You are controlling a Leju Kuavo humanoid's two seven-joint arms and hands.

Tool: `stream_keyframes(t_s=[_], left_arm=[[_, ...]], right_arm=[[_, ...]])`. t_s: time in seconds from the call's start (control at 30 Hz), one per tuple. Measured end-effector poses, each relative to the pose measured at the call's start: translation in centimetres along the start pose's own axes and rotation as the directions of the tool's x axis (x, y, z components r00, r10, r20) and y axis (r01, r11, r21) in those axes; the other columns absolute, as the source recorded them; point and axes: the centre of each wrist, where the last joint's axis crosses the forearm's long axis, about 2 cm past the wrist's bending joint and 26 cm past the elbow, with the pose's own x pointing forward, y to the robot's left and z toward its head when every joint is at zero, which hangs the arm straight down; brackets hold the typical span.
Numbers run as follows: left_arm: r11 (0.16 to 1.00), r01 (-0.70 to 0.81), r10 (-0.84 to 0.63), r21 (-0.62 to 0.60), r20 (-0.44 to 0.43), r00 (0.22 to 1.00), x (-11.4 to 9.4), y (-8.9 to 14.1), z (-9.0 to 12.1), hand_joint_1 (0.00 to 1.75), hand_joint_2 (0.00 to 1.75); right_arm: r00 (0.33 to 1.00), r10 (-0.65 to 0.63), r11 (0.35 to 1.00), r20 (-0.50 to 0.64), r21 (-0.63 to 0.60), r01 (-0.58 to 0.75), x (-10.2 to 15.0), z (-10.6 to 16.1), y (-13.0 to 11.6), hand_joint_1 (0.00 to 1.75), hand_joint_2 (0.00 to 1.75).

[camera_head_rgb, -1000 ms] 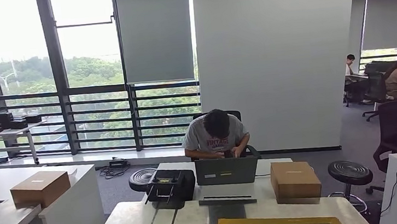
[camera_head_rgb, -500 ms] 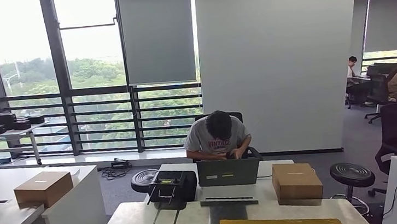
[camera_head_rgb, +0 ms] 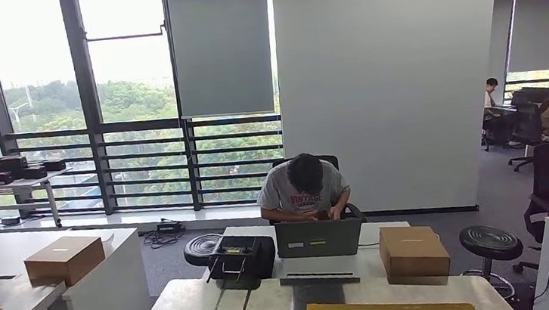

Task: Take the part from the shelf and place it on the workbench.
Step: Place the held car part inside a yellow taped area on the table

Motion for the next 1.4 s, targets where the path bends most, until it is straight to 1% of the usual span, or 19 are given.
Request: stream_keyframes(t_s=[0.07, 0.17, 0.27, 0.4, 0.53, 0.97, 1.03, 1.1, 1.2, 1.33, 1.4], left_arm=[[1.000, 0.004, -0.004, -0.006, 0.004, 1.000, 0.1, -0.1, 0.0, 0.00, 0.00], [1.000, 0.005, -0.004, -0.011, 0.009, 1.000, 0.2, -0.2, 0.0, 0.00, 0.00], [1.000, 0.007, -0.007, -0.019, 0.013, 1.000, 0.3, -0.3, 0.0, 0.00, 0.00], [0.999, 0.010, -0.009, -0.032, 0.017, 1.000, 0.4, -0.5, 0.0, 0.00, 0.00], [0.999, 0.012, -0.011, -0.041, 0.017, 1.000, 0.4, -0.5, 0.0, 0.00, 1.75], [0.999, 0.024, -0.024, -0.042, 0.004, 1.000, 0.4, -0.5, 0.0, 0.00, 1.75], [0.999, 0.026, -0.026, -0.033, 0.003, 1.000, 0.3, -0.5, 0.0, 0.00, 1.75], [0.999, 0.028, -0.028, -0.026, 0.001, 1.000, 0.3, -0.5, 0.0, 0.00, 1.75], [0.999, 0.029, -0.029, -0.023, -0.001, 1.000, 0.2, -0.5, 0.0, 0.00, 1.75], [0.999, 0.029, -0.029, -0.018, -0.004, 1.000, -0.1, -0.5, 0.1, 0.00, 1.75], [1.000, 0.024, -0.024, -0.010, -0.004, 1.000, -0.2, -0.5, 0.2, 0.00, 1.75]], right_arm=[[1.000, 0.004, 1.000, -0.010, -0.008, -0.004, -0.3, -0.3, -0.5, 1.75, 1.75], [1.000, 0.006, 1.000, -0.018, -0.006, -0.006, -0.6, -0.3, -0.5, 1.75, 1.75], [1.000, 0.002, 1.000, -0.020, 0.004, -0.002, -0.8, -0.1, 0.1, 1.75, 1.75], [1.000, -0.017, 1.000, -0.013, 0.023, 0.017, -1.1, 0.4, 1.6, 1.75, 1.75], [1.000, -0.028, 0.999, -0.009, 0.045, 0.029, -1.1, 1.1, 3.1, 0.00, 1.75], [0.998, -0.060, 0.997, 0.012, 0.043, 0.059, -0.9, 1.5, 3.8, 0.00, 1.75], [0.986, -0.164, 0.986, 0.039, 0.019, 0.163, -0.2, 1.9, 3.9, 0.00, 1.75], [0.954, -0.291, 0.957, 0.073, -0.005, 0.292, 0.6, 2.4, 3.9, 0.00, 1.75], [0.911, -0.396, 0.916, 0.112, -0.019, 0.401, 1.3, 2.9, 3.6, 0.00, 1.75], [0.853, -0.496, 0.860, 0.162, -0.040, 0.508, 2.3, 3.6, 2.9, 0.00, 1.75], [0.811, -0.551, 0.820, 0.196, -0.054, 0.570, 2.7, 4.1, 2.4, 0.00, 1.75]])
